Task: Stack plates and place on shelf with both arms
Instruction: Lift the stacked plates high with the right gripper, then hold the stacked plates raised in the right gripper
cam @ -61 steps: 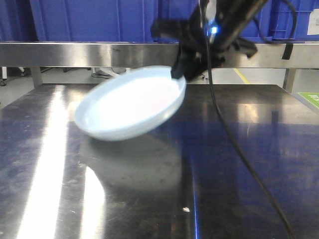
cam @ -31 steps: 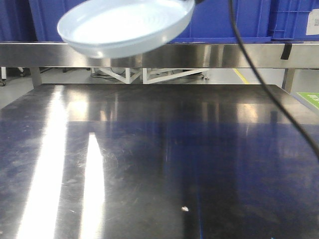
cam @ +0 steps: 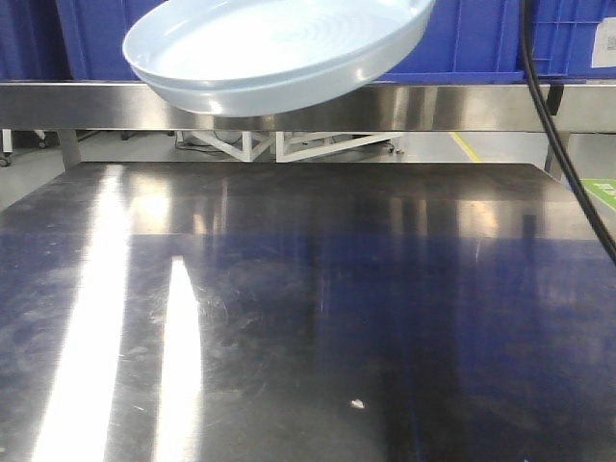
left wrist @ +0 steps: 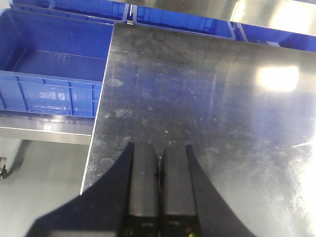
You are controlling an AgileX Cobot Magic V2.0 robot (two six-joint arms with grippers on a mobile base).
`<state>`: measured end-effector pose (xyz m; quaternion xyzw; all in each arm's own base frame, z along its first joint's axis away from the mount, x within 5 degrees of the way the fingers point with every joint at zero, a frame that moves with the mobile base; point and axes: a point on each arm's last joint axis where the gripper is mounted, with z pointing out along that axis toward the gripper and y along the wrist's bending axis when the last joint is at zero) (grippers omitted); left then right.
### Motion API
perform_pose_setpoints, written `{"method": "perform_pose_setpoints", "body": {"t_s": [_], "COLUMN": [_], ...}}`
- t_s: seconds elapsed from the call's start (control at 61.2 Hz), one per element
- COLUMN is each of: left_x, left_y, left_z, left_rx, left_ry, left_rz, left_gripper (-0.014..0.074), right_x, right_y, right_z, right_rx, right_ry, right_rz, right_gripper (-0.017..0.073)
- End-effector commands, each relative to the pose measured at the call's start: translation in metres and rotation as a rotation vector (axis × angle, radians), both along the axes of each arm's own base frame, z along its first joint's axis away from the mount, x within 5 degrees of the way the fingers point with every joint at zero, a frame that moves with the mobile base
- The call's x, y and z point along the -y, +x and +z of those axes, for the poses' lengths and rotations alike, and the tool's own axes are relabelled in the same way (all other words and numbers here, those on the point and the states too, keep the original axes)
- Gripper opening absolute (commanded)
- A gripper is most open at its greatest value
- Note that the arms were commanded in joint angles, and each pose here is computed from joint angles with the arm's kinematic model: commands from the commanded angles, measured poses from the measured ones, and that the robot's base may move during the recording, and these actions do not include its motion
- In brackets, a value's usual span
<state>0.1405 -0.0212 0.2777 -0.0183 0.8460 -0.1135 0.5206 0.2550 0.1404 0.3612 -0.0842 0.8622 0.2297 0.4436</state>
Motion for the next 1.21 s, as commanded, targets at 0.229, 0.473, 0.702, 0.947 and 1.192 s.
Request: {"method": "perform_pose_setpoints", "body": {"t_s": [0.229, 0.473, 0.702, 0.947, 1.192], "left_x": [0.000, 0.000, 0.000, 0.000, 0.000], "left_y": [0.004, 0.004, 0.004, 0.004, 0.004], "left_z": [0.016, 0.016, 0.016, 0.016, 0.016], "left_rx": [0.104, 0.104, 0.104, 0.104, 0.104], "left_ry": [-0.022, -0.022, -0.022, -0.022, -0.022], "left_rz": [0.020, 0.020, 0.020, 0.020, 0.020], "left_gripper": [0.0086, 0.0085, 0.0086, 0.0086, 0.0086], "right_x": [0.015, 0.017, 0.017, 0.016, 0.016], "right_y": [-0.018, -0.022, -0.022, -0.022, -0.022], "right_z": [0.020, 0.015, 0.015, 0.014, 0.014], "right_rx": [0.195, 0.190, 0.188, 0.186, 0.186], "right_ry": [0.102, 0.099, 0.098, 0.097, 0.097], "right_rz": [-0.043, -0.044, -0.044, -0.044, -0.044], "right_gripper": [0.0056, 0.0056, 0.0056, 0.0056, 0.0056]}}
